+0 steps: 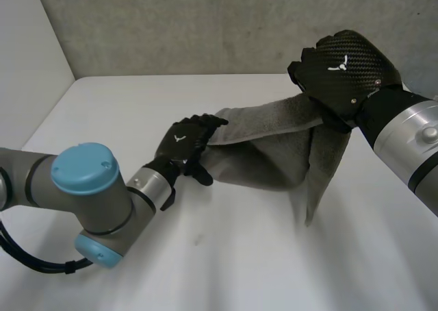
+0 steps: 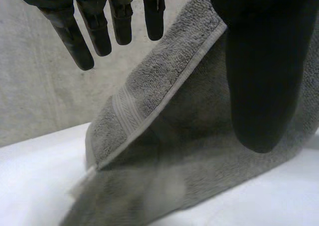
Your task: Fold the towel.
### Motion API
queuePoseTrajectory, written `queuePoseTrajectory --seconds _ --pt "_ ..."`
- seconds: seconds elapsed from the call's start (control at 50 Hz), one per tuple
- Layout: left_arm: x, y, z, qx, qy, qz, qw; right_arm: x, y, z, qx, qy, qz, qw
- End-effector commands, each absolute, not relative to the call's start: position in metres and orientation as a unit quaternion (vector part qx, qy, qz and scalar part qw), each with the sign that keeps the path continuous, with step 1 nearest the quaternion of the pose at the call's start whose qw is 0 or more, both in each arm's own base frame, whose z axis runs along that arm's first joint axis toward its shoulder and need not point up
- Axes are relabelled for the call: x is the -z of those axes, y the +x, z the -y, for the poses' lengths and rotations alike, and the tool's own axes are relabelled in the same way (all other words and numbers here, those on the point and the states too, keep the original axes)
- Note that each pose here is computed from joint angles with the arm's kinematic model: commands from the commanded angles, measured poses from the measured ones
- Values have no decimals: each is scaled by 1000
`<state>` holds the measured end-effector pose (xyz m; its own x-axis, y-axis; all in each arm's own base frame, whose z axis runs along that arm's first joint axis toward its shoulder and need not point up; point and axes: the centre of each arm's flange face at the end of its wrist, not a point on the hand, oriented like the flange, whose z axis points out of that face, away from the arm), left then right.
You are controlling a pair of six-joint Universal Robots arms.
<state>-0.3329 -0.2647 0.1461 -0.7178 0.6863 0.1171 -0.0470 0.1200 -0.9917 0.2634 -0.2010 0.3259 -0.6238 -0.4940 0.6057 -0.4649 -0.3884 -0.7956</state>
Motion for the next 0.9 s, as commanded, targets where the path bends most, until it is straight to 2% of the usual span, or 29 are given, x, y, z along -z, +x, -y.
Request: queuePoseTrajectory --seconds 0.02,0.12,0.26,0.5,0.64,0.74,0.9 --pt "-147 -348 254 -630 -208 689 291 -338 275 170 712 -434 -551 45" --pt "-146 -349 260 -641 -176 695 275 -340 278 147 700 -450 -551 63" --pt "-139 -355 252 -619 -158 708 301 -350 273 139 713 -432 -549 62" --pt "-134 -357 247 -610 -151 712 314 -365 274 104 722 -433 -529 108" --pt "-134 -358 247 -600 -132 715 333 -364 271 97 709 -435 -541 119" --pt "-134 -363 240 -580 -120 718 366 -362 270 97 708 -435 -543 120" --pt "-136 -363 243 -592 -119 706 369 -362 270 98 708 -435 -544 116"
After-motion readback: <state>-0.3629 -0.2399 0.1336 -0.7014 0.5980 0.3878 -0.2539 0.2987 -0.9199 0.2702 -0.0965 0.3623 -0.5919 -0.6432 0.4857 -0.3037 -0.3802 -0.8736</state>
